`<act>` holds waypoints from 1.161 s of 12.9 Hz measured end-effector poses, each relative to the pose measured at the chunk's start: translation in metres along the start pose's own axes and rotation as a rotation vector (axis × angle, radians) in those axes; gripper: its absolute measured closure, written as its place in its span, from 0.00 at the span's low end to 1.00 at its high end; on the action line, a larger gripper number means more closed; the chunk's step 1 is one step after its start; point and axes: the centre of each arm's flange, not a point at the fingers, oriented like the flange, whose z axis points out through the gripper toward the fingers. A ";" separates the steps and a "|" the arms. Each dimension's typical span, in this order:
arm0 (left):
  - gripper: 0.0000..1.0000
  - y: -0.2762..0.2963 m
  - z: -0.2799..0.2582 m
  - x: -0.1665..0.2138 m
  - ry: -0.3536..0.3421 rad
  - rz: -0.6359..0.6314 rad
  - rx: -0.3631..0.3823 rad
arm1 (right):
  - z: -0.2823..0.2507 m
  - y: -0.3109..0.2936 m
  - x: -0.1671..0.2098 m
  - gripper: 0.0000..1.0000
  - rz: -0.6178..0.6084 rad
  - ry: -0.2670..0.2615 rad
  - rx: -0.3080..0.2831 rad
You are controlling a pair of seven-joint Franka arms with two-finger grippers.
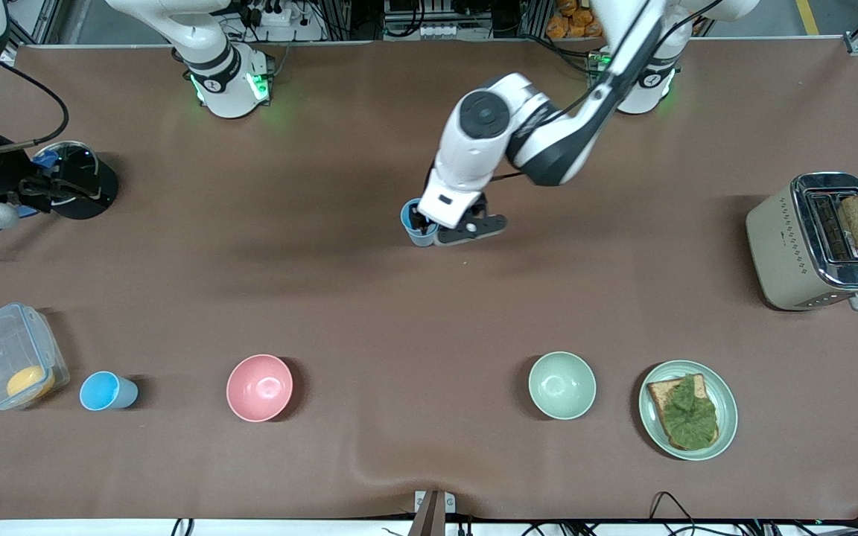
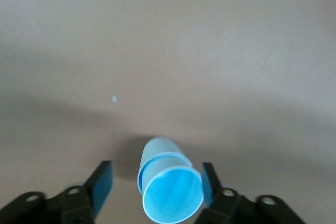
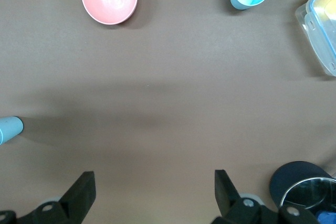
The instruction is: Stack blue cups with both arms
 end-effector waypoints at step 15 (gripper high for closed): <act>0.00 -0.201 -0.246 0.191 0.121 0.201 0.163 | -0.004 -0.010 0.002 0.00 -0.027 0.006 -0.037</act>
